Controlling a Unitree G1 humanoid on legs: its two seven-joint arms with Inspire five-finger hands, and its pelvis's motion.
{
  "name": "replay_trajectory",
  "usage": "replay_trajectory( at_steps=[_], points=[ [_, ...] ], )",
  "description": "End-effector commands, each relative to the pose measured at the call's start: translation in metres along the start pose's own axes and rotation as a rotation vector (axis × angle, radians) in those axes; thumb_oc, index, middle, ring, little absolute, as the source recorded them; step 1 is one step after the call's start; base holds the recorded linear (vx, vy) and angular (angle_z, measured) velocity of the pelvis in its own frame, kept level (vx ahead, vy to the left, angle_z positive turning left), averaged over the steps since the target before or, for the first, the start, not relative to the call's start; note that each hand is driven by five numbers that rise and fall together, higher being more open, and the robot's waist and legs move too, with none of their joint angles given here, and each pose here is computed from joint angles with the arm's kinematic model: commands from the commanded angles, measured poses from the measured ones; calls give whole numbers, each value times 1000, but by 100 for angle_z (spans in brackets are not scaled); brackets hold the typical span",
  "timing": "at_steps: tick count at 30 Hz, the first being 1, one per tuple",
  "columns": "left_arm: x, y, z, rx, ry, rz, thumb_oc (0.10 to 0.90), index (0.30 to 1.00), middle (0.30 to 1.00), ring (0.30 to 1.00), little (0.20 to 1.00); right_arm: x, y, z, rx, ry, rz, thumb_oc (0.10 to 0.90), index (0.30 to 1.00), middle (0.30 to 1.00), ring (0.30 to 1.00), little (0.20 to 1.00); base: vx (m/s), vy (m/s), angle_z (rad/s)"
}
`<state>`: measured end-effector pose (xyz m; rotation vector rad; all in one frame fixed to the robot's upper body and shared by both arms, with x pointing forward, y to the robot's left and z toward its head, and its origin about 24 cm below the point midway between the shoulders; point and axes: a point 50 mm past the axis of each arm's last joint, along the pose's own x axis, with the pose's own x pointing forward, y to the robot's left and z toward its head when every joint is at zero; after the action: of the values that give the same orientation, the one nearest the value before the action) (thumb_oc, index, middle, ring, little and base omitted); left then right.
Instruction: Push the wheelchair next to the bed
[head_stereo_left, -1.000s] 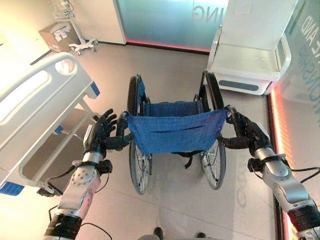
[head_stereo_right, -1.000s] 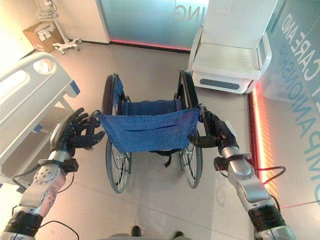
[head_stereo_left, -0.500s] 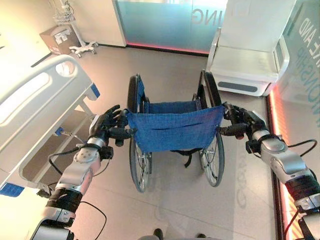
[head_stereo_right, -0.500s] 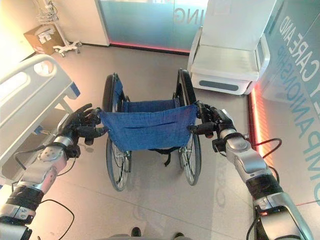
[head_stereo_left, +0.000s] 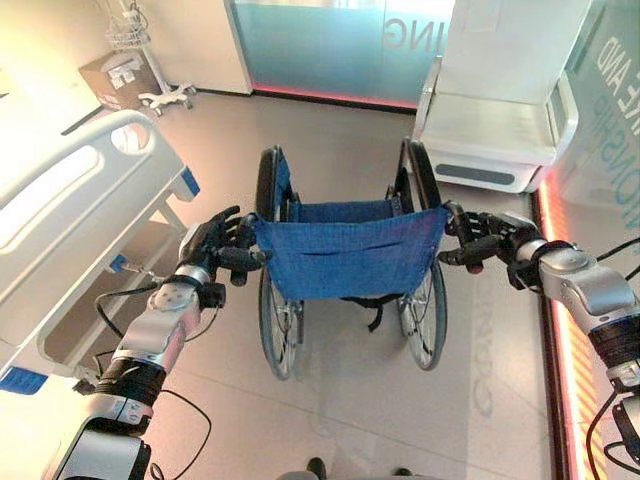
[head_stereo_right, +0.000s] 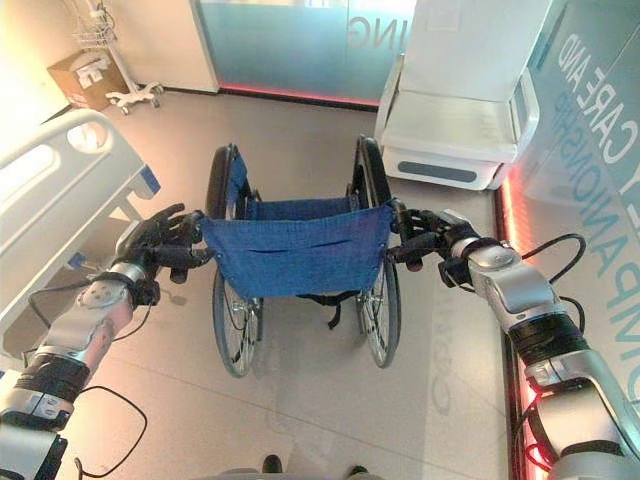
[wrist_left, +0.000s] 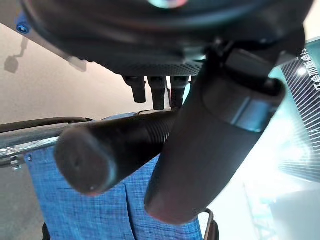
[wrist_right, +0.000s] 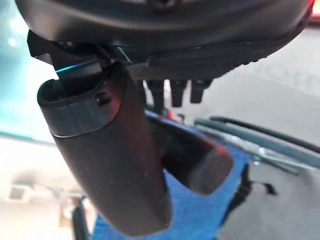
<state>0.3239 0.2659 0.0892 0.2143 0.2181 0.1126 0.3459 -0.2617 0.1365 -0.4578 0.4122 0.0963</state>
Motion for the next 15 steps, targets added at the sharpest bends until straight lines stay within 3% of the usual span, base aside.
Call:
replay_trajectory(
  at_steps=[1,8,12,15],
  points=[
    [-5,66,-14,228,171,250,800,900,900,900,900,-7,-35,3,-158,76,-138,800,900,900,900,900,0,0,0],
    [-9,98,-22,397,343,380,800,900,900,900,900,-5,-39,9,-172,114,-144,800,900,900,900,900,0,0,0],
    [-12,113,-17,638,440,436,800,900,900,900,900,-4,-39,13,-184,110,-142,800,900,900,900,900,0,0,0],
    [-13,117,-13,719,482,442,800,900,900,900,900,-4,-38,16,-194,108,-140,800,900,900,900,900,-10,-6,0]
  ],
)
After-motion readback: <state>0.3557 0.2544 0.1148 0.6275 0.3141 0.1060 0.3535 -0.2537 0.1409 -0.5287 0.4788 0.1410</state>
